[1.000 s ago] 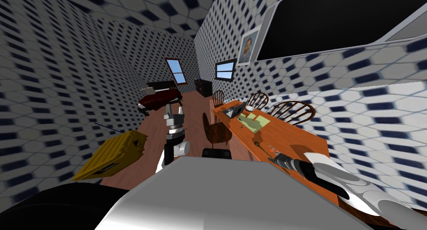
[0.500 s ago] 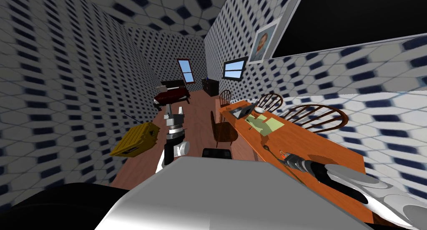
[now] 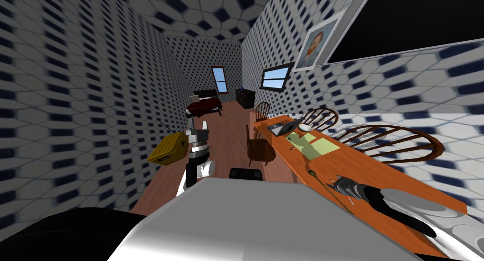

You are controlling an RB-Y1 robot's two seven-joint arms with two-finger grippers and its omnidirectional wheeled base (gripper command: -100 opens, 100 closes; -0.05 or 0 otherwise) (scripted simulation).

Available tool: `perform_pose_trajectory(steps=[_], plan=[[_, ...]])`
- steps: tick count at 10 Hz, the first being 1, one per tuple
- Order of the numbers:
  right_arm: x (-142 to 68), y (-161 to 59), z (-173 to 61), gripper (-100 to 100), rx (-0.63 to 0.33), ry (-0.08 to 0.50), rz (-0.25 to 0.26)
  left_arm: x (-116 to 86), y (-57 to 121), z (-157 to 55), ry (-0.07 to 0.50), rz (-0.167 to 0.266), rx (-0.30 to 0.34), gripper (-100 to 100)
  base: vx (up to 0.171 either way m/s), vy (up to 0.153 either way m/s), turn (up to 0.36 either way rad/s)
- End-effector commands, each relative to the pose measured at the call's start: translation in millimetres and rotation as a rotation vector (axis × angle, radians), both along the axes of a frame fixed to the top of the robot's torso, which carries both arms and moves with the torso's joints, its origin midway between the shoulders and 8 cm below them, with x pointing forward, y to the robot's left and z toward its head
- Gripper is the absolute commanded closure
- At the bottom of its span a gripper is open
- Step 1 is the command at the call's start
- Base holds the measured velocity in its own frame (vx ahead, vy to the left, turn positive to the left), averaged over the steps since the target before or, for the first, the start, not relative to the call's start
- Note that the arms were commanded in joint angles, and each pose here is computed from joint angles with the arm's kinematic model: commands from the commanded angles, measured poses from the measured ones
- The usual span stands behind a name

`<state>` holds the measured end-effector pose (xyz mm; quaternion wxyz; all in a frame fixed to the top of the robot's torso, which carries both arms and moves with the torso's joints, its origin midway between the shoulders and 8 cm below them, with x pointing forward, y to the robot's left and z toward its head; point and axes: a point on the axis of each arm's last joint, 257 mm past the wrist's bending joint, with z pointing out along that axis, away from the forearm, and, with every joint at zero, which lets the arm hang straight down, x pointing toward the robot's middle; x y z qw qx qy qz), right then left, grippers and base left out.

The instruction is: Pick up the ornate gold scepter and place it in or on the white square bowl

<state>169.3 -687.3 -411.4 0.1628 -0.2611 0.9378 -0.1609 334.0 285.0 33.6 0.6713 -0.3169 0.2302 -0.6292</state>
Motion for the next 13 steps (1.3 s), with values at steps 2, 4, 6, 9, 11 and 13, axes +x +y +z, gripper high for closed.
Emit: perform_pose_trajectory(steps=[2, 4, 6, 9, 11, 13], plan=[[-26, -15, -3, -100, -0.038, 0.055, -0.006, 0, 0.0, 0, 0.0, 0.0, 0.0, 0, -0.009, 0.052, 0.157], [-57, 1, -25, -100, 0.01, 0.111, -0.025, 0, 0.1, 0, 0.0, 0.0, 0.0, 0, 0.077, -0.066, 0.013], [-87, 23, -46, -100, 0.07, 0.162, -0.048, 0, 0.2, 0, 0.0, 0.0, 0.001, 0, 0.126, -0.157, -0.017], [-119, 49, -66, -100, 0.139, 0.215, -0.073, 0, 0.1, 0, 0.0, 0.0, 0.0, 0, 0.04, -0.065, 0.04], [-130, 59, -72, -100, 0.162, 0.232, -0.081, 0, 0.1, 0, 0.0, 0.0, 0.0, 0, -0.001, -0.004, 0.012], [-130, 59, -72, -100, 0.162, 0.232, -0.081, 0, 0.1, 0, 0.0, 0.0, 0.0, 0, 0.0, -0.002, 0.002]])
